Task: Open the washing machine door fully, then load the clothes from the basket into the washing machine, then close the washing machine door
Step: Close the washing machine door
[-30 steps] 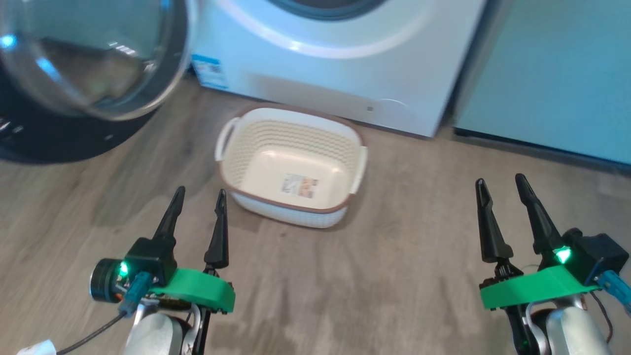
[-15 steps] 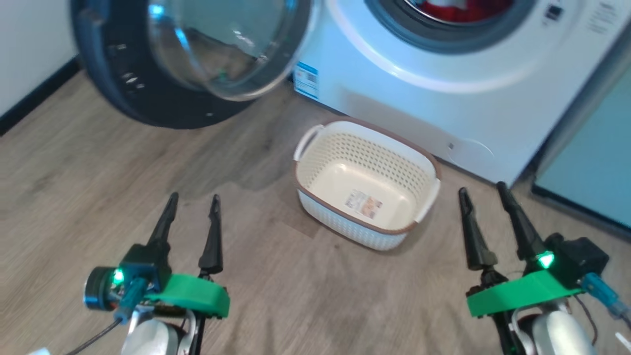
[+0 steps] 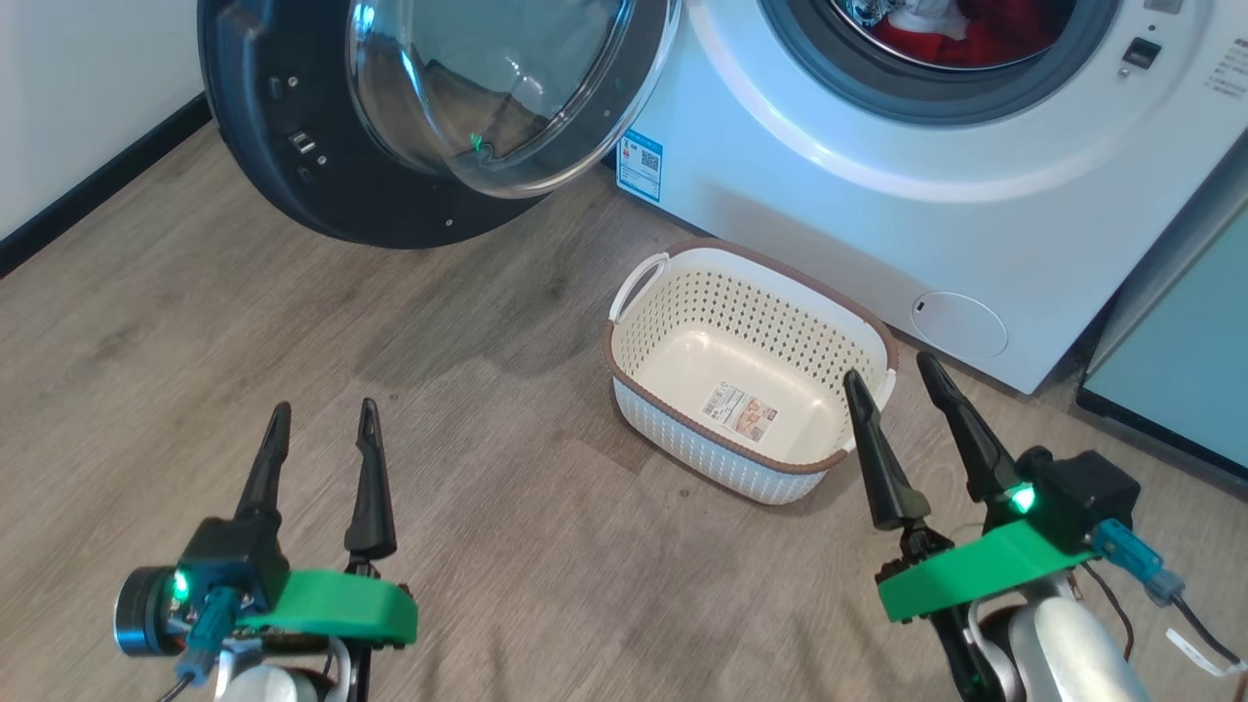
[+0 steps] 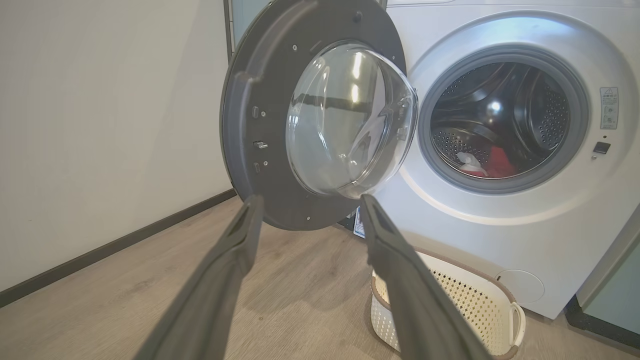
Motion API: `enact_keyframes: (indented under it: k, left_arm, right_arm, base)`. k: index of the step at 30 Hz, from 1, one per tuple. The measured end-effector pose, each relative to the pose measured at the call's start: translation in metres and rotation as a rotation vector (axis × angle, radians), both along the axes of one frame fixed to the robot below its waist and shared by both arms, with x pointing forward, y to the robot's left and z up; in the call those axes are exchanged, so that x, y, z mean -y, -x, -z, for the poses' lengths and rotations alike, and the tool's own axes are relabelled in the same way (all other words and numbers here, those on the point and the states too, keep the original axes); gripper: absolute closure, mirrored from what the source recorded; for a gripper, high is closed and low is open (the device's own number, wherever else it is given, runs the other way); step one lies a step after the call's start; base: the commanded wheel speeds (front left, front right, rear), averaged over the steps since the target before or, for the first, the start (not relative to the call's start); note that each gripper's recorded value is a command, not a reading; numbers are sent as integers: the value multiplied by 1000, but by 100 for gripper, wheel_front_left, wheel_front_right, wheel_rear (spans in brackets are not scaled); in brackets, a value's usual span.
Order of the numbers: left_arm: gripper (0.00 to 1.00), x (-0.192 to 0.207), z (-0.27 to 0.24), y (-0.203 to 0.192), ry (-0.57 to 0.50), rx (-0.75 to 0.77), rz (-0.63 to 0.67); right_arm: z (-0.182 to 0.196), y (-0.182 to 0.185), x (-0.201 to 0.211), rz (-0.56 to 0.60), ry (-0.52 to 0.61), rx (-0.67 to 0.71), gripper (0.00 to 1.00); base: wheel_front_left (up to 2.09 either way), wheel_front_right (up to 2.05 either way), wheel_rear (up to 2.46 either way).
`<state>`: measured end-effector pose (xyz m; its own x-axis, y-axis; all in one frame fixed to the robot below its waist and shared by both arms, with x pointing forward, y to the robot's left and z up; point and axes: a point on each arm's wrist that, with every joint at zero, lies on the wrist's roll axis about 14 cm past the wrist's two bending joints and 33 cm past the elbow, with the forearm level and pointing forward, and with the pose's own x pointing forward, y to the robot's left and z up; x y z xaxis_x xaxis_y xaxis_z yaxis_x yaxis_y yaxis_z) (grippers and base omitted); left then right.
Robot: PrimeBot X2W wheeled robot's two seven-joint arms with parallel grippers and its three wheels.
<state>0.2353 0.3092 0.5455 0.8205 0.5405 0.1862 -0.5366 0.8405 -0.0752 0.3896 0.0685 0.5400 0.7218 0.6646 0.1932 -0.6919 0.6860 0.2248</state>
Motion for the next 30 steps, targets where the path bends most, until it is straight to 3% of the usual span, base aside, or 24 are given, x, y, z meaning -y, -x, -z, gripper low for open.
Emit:
enact_keyframes:
  k: [26, 27, 28, 30]
  left_arm:
    - [0, 3, 2, 2, 20, 6, 7]
    - [71, 3, 3, 2, 24, 7, 8]
    - [100, 3, 3, 2, 25, 7, 8]
    - [100, 3, 3, 2, 26, 6, 7]
  right_arm:
    - [-2, -2, 4, 15, 5, 7, 0]
    - [-2, -2, 4, 15, 5, 7, 0]
    - [-2, -2, 4, 15, 4, 6, 0]
    - [-1, -2, 4, 15, 4, 5, 0]
  base:
    - [0, 0, 0]
    - [0, 0, 0]
    - [0, 0, 0]
    - [0, 0, 0]
